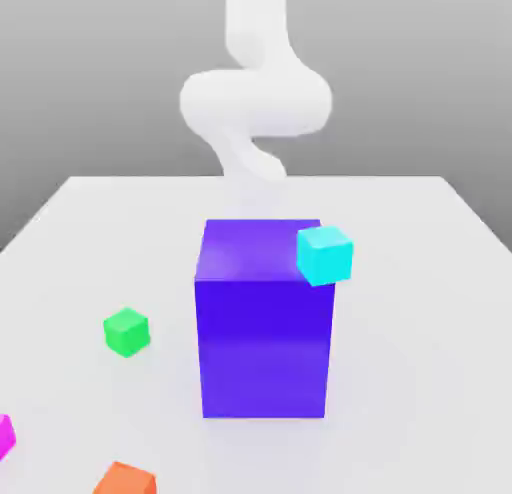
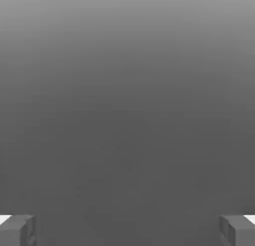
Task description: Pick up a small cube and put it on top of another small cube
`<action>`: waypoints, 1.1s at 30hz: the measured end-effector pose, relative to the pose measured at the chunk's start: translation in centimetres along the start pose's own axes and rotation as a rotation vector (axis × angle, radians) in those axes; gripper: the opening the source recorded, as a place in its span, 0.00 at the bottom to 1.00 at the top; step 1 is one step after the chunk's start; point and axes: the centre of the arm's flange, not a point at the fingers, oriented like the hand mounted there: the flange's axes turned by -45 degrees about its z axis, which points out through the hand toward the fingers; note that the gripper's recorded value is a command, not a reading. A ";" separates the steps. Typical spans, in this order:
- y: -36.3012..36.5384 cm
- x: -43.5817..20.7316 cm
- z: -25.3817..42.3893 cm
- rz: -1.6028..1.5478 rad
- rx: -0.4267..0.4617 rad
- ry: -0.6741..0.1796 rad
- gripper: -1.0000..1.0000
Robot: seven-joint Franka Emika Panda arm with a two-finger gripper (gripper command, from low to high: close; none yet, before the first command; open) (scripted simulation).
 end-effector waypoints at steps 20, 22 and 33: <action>22.4 -9.3 31.4 0.975 -0.498 -0.366 0.50; 24.3 -11.6 33.7 1.071 -0.527 -0.396 0.50; 32.5 -25.9 44.0 1.582 -0.637 -0.521 0.50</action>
